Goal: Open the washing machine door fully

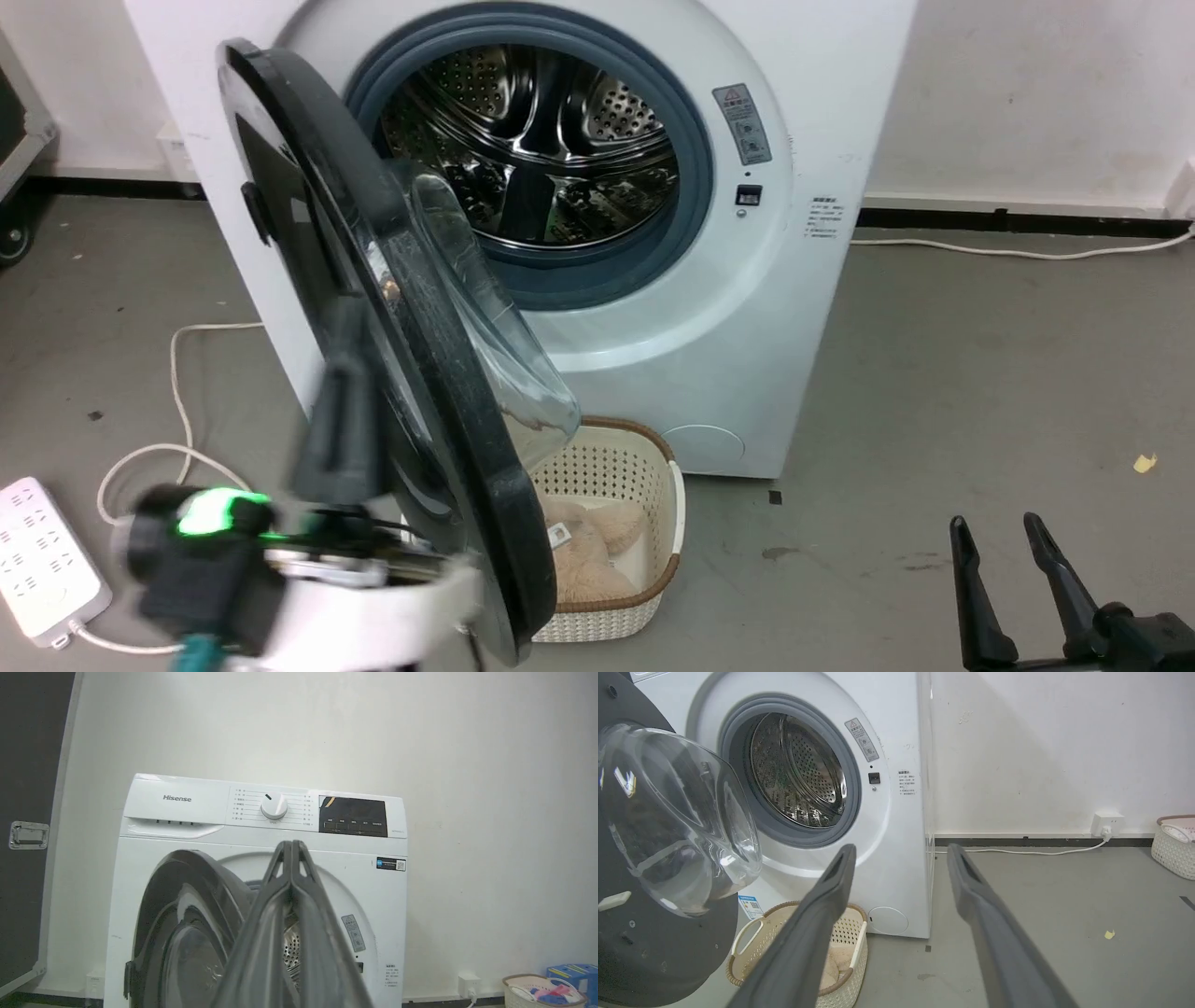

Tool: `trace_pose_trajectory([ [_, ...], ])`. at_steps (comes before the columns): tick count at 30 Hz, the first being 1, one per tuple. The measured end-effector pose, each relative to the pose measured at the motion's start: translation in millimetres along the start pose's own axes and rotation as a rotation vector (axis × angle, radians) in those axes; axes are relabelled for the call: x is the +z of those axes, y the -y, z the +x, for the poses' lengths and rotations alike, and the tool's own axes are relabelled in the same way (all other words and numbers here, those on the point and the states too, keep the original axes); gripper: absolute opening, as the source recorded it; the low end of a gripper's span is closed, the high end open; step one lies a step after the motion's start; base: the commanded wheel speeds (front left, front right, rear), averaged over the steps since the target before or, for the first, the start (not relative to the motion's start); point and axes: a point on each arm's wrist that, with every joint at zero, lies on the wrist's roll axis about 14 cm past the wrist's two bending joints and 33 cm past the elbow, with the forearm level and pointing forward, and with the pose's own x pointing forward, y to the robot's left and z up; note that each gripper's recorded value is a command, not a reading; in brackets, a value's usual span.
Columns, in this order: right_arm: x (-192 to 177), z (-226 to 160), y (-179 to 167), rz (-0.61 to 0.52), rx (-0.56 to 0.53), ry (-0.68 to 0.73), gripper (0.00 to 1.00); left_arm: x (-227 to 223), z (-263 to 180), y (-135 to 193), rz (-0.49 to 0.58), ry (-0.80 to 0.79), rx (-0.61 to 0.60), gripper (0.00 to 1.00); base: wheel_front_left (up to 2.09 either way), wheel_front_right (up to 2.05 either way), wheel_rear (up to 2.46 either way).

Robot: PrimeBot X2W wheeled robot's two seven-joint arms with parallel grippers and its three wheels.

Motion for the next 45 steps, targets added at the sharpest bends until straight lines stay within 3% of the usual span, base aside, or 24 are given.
trace_pose_trajectory([
  [11, -6, -4, 8, -0.001, -0.027, -0.018, 1.00, -76, -36, 81, -0.122, -0.320, -0.208, 0.00, 0.00, 0.00, 0.00],
  [20, -15, -4, 9, 0.008, -0.033, -0.045, 1.00, -153, -89, 93, -0.158, -0.646, -0.219, 0.00, 0.00, 0.00, 0.00],
  [26, -22, 0, 4, 0.016, -0.016, -0.065, 1.00, -179, -108, 64, -0.113, -0.749, -0.123, 0.00, 0.00, 0.00, 0.00],
  [33, -27, 10, -16, 0.033, 0.047, -0.075, 1.00, -177, -118, 40, -0.079, -0.763, -0.063, 0.00, 0.00, 0.00, 0.00],
  [45, -39, 39, -92, 0.066, 0.281, -0.101, 1.00, -131, -146, -79, 0.087, -0.714, 0.283, 0.00, 0.00, 0.00, 0.00],
])
